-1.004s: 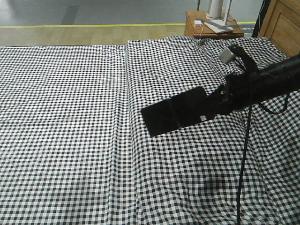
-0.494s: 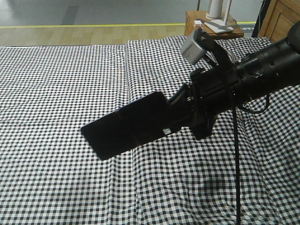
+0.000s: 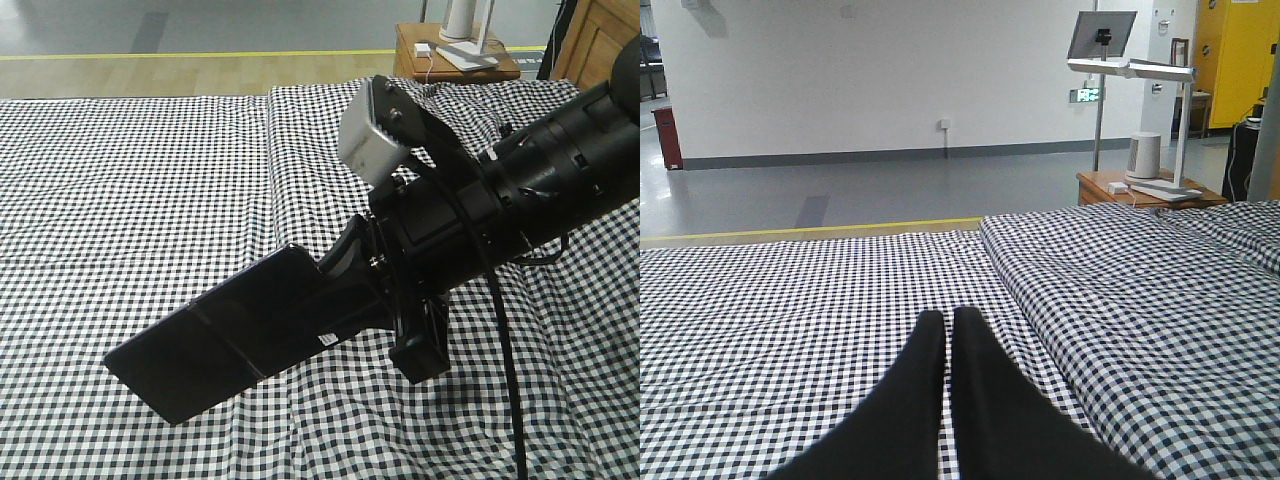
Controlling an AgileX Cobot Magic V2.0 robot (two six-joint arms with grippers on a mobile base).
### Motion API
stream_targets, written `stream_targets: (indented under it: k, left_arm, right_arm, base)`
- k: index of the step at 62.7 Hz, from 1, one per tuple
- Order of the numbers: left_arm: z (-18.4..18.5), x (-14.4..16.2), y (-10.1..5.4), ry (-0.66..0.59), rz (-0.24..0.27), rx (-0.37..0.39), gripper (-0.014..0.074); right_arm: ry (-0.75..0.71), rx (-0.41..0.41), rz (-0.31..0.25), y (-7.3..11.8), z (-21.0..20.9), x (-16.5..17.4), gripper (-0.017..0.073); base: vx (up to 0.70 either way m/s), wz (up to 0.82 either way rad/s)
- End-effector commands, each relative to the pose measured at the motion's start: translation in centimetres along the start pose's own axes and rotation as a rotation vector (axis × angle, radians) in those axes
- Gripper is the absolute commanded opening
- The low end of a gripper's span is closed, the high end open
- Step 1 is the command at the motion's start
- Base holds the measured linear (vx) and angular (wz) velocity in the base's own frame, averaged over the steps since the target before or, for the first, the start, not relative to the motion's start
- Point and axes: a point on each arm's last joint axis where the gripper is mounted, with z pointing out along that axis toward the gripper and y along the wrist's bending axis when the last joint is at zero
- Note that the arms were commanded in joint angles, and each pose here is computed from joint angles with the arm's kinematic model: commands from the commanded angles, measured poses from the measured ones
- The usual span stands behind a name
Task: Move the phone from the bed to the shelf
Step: 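Lift the phone off the bed with the right gripper, then hold the phone in the right gripper while the base turns away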
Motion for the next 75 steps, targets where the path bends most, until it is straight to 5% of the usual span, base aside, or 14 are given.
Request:
stream_targets:
  k: [1, 75]
  left_arm:
    - [-0.20, -1.53, 0.05, -0.105, -0.019, -0.005, 0.0001]
    - [-0.20, -1.53, 0.05, -0.105, -0.019, -0.005, 0.0001]
  right_arm:
    - [-0.064, -0.049, -0.027, 1.78, -1.29, -1.20, -0.0003]
    - [-0.064, -0.048, -0.027, 1.77, -1.29, -1.19, -0.0002]
  base:
    - [0.00, 0.00]
    - [0.00, 0.00]
